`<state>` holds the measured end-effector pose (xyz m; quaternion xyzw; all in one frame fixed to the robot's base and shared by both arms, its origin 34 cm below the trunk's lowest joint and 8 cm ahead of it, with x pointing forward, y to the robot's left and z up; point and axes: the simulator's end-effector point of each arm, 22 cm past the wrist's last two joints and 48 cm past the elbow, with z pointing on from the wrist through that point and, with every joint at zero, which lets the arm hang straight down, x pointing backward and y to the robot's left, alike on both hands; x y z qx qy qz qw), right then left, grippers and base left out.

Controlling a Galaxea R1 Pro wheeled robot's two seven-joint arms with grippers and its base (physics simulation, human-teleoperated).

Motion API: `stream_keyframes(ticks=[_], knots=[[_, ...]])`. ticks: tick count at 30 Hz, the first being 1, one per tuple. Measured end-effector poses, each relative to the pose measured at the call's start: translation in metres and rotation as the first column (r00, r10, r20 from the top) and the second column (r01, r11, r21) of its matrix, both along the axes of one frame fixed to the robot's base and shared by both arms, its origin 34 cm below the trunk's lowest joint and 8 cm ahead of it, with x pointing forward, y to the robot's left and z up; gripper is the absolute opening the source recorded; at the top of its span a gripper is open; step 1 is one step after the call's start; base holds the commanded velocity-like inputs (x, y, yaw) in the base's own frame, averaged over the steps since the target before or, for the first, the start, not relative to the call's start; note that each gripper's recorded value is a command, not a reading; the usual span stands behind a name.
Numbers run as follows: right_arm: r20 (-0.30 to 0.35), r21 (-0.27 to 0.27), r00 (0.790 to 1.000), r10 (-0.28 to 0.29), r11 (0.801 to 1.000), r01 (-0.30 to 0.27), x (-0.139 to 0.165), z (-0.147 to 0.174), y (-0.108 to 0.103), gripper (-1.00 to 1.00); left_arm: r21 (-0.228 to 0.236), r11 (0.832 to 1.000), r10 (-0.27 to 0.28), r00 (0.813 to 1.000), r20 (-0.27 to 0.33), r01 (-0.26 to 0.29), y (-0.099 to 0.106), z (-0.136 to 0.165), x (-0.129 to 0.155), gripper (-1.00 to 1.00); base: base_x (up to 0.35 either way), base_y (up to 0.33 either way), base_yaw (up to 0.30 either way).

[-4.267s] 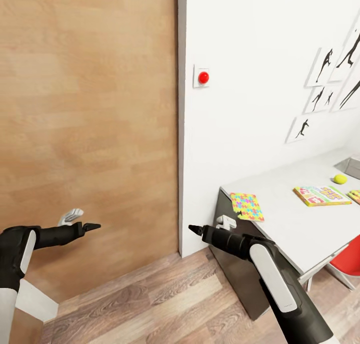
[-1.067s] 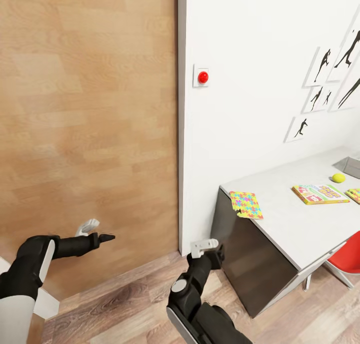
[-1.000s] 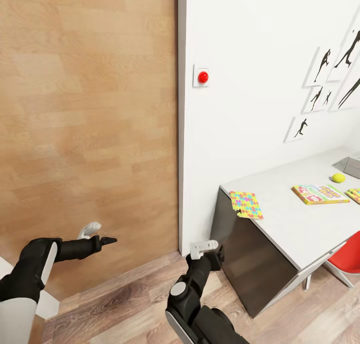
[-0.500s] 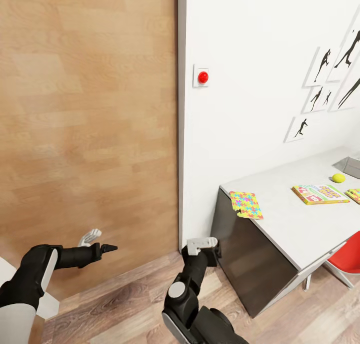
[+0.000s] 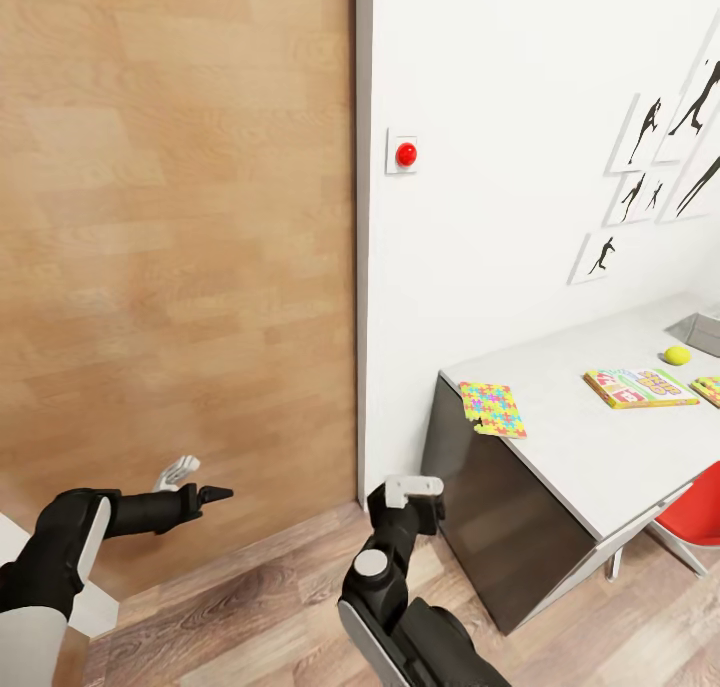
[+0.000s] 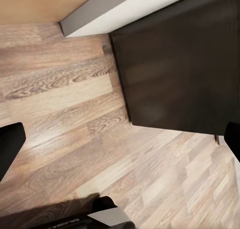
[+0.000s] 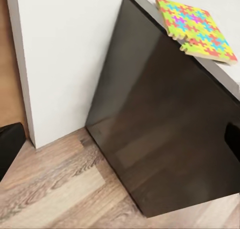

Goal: Put all the toys in the child's room - the three board games (two on the bed and one on the table), the two jigsaw puzzles on the table, and the tennis ball on the table - inside the toy box on the table in the child's room.

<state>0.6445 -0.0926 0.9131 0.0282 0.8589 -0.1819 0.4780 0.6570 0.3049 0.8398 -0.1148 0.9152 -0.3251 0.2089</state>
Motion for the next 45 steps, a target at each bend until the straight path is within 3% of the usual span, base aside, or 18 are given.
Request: stream_keyframes(ticks=[2,3,4,9,14,23,26,28,29,30,31,32,33,34,35,39,42,45], knots=[[-0.011,0.016,1.0,-0.006,1.0,0.006,0.0,-0.006,-0.002,1.0,-0.007,1.0,-0.003,1.0,0.003,0.003,-0.001,0.001,0.0,1.0,0.0,0.0,0.0],[-0.121,0.44,0.991,0.061,0.898,-0.002,0.012,-0.055,0.03,1.0,-0.033,0.999,-0.012,1.0,0.013,0.012,-0.005,0.006,0.0,1.0,0.0,0.0,0.0],[-0.132,0.504,0.99,-0.044,0.857,0.105,0.027,-0.06,-0.011,1.0,-0.033,0.999,-0.012,1.0,0.014,0.013,-0.004,0.006,0.0,1.0,0.0,0.0,0.0],[-0.082,0.548,0.992,-0.097,0.827,0.126,0.034,-0.056,-0.015,1.0,-0.027,1.0,-0.013,1.0,0.017,0.013,0.002,0.008,0.0,1.0,0.0,0.0,0.0],[-0.061,0.589,0.993,-0.1,0.799,0.117,0.038,-0.055,-0.01,1.0,-0.026,1.0,-0.012,1.0,0.018,0.013,0.005,0.009,0.0,1.0,0.0,0.0,0.0],[-0.129,0.625,0.987,-0.098,0.765,0.157,0.027,-0.082,-0.004,1.0,-0.026,1.0,-0.011,1.0,0.018,0.011,0.006,0.009,0.0,1.0,0.0,0.0,0.0],[-0.141,0.672,0.983,-0.118,0.718,0.182,0.027,-0.088,-0.005,1.0,-0.027,1.0,-0.011,1.0,0.018,0.011,0.006,0.009,0.0,1.0,0.0,0.0,0.0],[-0.127,0.74,0.983,-0.135,0.647,0.184,0.033,-0.086,-0.002,1.0,-0.028,1.0,-0.011,1.0,0.018,0.012,0.005,0.009,0.0,1.0,0.0,0.0,0.0],[-0.109,0.792,0.983,-0.146,0.584,0.174,0.038,-0.084,0.001,1.0,-0.032,0.999,-0.012,1.0,0.02,0.013,0.004,0.01,0.0,1.0,0.0,0.0,0.0],[-0.099,0.82,0.983,-0.152,0.548,0.167,0.041,-0.084,0.003,1.0,-0.034,0.999,-0.013,1.0,0.021,0.014,0.004,0.011,0.0,1.0,0.0,0.0,0.0],[-0.075,0.867,0.983,-0.167,0.476,0.147,0.045,-0.085,0.006,1.0,-0.041,0.999,-0.016,1.0,0.023,0.017,0.003,0.012,0.0,1.0,0.0,0.0,0.0],[-0.059,0.889,0.983,-0.176,0.439,0.132,0.047,-0.084,0.007,1.0,-0.044,0.999,-0.018,1.0,0.025,0.019,0.002,0.012,0.0,1.0,0.0,0.0,0.0],[-0.021,0.924,0.98,-0.198,0.371,0.094,0.052,-0.082,0.006,1.0,-0.052,0.998,-0.022,0.999,0.028,0.023,0.0,0.014,0.0,1.0,0.0,0.0,0.0],[-0.001,0.939,0.978,-0.21,0.337,0.073,0.054,-0.081,0.006,1.0,-0.056,0.998,-0.024,0.999,0.029,0.026,-0.001,0.014,0.0,1.0,0.0,0.0,0.0],[0.03,0.958,0.973,-0.227,0.284,0.037,0.055,-0.081,0.005,1.0,-0.063,0.998,-0.028,0.999,0.032,0.03,-0.002,0.015,0.0,1.0,0.0,0.0,0.0],[0.052,0.976,0.965,-0.256,0.219,0.006,0.051,-0.089,0.003,1.0,-0.071,0.997,-0.033,0.999,0.035,0.035,-0.004,0.017,0.0,1.0,0.0,0.0,0.0],[0.056,0.978,0.962,-0.266,0.21,0.002,0.049,-0.094,0.002,1.0,-0.073,0.997,-0.034,0.999,0.037,0.037,-0.005,0.017,0.0,1.0,0.0,0.0,0.0],[0.021,0.975,0.959,-0.282,0.216,0.042,0.044,-0.104,-0.002,1.0,-0.074,0.997,-0.035,0.999,0.037,0.038,-0.005,0.017,0.0,1.0,0.0,0.0,0.0]])
